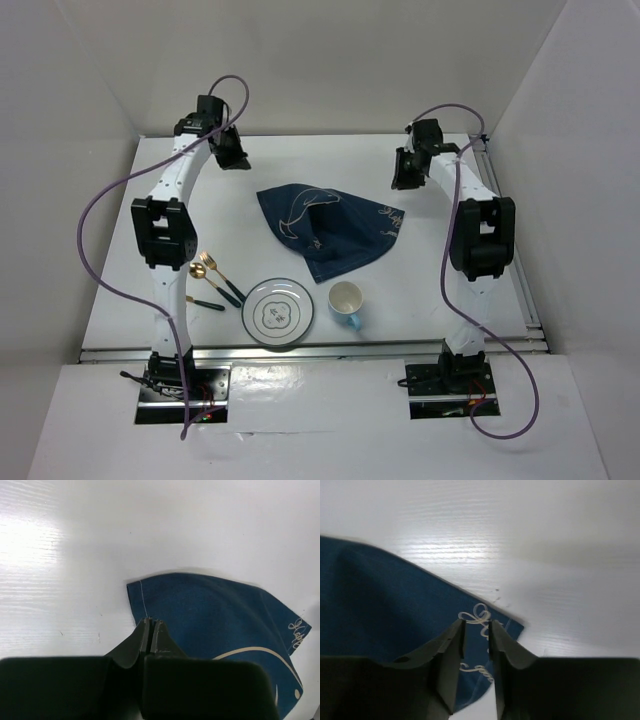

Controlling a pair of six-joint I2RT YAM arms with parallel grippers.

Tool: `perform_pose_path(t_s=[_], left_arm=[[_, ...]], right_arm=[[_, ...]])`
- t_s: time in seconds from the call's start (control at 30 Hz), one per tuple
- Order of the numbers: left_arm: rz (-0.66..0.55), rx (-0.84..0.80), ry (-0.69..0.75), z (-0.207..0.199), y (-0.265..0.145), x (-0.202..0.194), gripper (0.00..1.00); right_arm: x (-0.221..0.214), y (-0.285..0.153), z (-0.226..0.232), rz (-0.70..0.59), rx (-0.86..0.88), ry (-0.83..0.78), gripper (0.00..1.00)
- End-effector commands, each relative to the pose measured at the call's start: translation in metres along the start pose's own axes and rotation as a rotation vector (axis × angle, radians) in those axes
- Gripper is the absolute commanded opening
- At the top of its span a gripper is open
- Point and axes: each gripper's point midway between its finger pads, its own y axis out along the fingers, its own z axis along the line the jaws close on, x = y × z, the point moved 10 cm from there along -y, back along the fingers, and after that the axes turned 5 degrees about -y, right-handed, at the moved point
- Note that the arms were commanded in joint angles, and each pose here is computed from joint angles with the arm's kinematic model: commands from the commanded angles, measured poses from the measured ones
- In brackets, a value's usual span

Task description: Set the dinner table for one person

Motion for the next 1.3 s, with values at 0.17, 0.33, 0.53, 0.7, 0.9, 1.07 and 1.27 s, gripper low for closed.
perform_pose_path(t_s=[0.17,0.33,0.53,0.7,0.9,1.07,1.27], left_arm=[[0.085,0.070,0.040,0.005,0.017,-0.020,0.69],[0.150,0.133,0.064,0.016,0.048,-0.040,0.83],[0.212,0.149,0.098,0.016,0.073,-0.059,0.86],[0.246,0.179,0.093,0.025,0.086,-0.067,0.88],[0.256,0.182,0.082,0.024,0.094,-0.072,0.88],[0.270,0.160,0.086,0.020,0.098,-0.077,0.83],[0.275,0.090,0.082,0.010,0.100,-0.078,0.64]], right_arm=[[-0.026,0.010,-0.010,0.098,-0.072,-0.009,0.69],[-0.034,0.018,-0.016,0.127,-0.080,0.001,0.78],[-0.038,0.021,-0.025,0.146,-0.073,0.023,0.80],[-0.048,0.027,-0.030,0.172,-0.070,0.026,0.80],[-0.057,0.040,-0.027,0.197,0.003,0.036,0.75],[-0.062,0.046,-0.026,0.218,0.034,0.052,0.55],[-0.061,0.047,-0.025,0.210,0.044,0.051,0.32]])
